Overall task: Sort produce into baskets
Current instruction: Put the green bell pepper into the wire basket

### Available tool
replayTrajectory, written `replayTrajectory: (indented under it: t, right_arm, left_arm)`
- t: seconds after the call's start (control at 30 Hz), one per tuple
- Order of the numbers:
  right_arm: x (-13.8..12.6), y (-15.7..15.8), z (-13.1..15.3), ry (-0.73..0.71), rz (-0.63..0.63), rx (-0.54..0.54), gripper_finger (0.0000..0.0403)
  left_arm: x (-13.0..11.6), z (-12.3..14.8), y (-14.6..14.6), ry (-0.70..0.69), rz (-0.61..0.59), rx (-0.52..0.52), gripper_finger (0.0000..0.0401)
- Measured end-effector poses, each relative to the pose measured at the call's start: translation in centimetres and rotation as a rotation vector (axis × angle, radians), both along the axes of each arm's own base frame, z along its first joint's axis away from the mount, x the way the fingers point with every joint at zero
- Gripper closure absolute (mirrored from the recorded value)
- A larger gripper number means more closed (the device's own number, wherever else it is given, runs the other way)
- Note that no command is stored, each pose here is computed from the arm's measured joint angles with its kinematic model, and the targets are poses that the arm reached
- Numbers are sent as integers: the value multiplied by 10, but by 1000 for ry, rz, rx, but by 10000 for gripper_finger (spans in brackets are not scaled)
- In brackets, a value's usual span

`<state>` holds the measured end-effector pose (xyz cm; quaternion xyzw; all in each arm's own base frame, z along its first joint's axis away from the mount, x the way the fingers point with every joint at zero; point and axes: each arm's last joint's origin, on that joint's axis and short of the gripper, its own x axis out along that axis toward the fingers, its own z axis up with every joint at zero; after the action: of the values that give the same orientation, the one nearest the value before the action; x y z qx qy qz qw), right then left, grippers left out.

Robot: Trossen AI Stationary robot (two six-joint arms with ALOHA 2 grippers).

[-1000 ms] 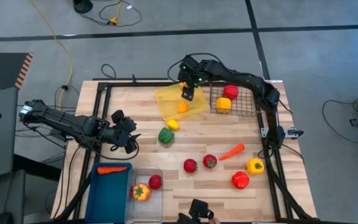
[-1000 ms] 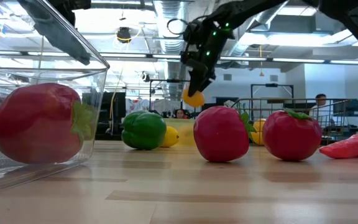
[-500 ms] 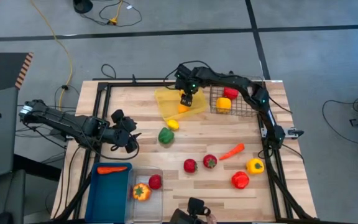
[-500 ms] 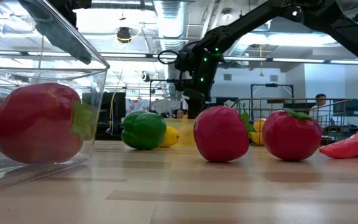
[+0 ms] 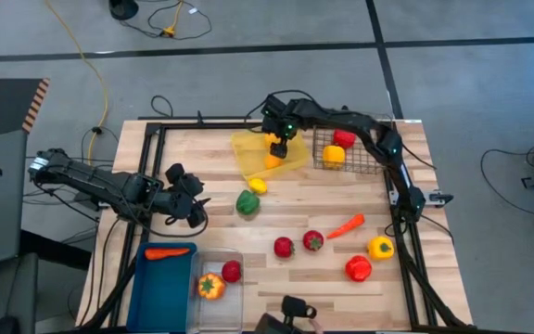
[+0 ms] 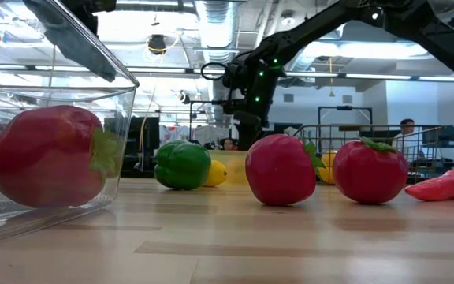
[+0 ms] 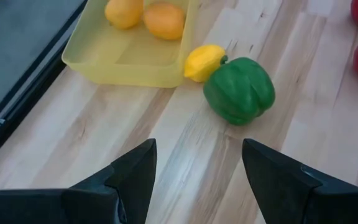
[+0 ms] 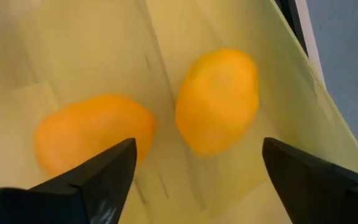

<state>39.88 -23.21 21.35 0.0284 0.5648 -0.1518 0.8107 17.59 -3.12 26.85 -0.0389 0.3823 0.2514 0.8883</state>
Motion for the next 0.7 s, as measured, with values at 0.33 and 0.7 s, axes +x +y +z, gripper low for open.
replayTrajectory:
  t: [0.33, 0.7]
  right_arm:
    - [-15, 10, 51, -67, 69, -78, 18]
    - [-76, 44, 124, 4, 83, -41, 19]
  left_arm:
    - [9, 6, 3, -151, 89, -90, 175]
    - [30, 25, 30, -342, 111, -8, 175]
